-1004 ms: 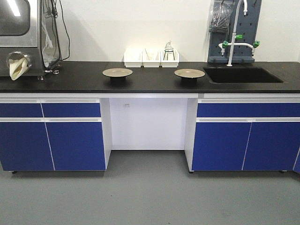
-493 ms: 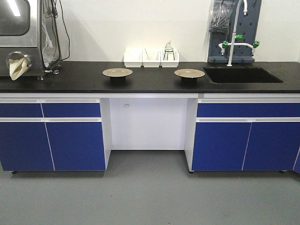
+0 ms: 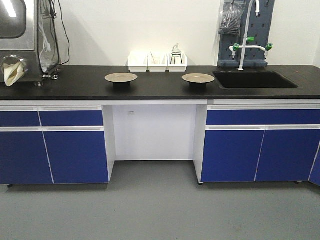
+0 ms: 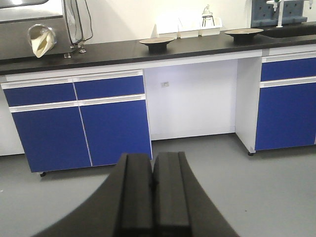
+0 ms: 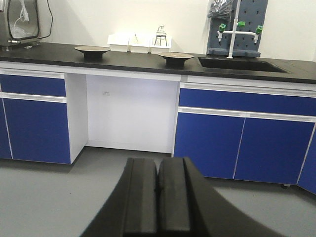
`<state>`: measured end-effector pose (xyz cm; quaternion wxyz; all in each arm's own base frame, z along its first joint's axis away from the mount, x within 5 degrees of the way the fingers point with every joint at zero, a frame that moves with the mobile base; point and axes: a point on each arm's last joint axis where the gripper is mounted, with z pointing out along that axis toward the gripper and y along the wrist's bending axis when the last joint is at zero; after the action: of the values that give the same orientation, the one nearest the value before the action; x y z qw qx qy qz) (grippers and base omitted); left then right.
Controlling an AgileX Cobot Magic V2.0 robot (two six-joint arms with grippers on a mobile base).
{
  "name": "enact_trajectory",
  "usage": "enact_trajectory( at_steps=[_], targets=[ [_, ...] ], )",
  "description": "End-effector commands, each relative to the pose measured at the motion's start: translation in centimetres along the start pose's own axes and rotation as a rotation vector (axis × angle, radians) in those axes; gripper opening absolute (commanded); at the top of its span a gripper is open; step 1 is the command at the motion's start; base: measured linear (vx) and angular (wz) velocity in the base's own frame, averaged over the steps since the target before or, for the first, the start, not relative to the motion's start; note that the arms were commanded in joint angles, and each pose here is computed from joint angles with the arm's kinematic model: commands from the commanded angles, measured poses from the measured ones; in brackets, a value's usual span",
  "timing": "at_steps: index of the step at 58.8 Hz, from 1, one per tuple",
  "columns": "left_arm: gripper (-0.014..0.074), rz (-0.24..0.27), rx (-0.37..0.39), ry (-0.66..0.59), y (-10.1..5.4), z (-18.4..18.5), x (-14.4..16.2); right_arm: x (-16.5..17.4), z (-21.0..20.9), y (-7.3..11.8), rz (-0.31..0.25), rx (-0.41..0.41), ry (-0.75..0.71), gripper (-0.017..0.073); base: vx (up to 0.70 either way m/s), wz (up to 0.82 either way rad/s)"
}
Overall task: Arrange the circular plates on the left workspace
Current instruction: 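Drive the base forward toward the bench with the two tan plates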
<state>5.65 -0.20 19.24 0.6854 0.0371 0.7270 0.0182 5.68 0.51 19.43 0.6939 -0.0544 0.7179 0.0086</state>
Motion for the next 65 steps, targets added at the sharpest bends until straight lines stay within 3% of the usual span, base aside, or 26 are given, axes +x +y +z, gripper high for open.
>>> enact_trajectory(
  at_steps=[1,34,65],
  targets=[
    [0.0002,-0.017,-0.014,-0.081,0.11,-0.06,-0.39,-0.54,-0.09,-0.05,-0.003,0.007,-0.081,0.0000,0.07,-0.06],
    [0.0002,-0.017,-0.014,-0.081,0.11,-0.06,-0.39,-0.54,-0.09,-0.05,-0.003,0.007,-0.081,0.0000,0.17,0.00],
    [0.0002,-0.017,-0.014,-0.081,0.11,-0.06,-0.39,-0.54,-0.09,-0.05,-0.003,0.007,-0.081,0.0000,0.37,-0.02]
  ],
)
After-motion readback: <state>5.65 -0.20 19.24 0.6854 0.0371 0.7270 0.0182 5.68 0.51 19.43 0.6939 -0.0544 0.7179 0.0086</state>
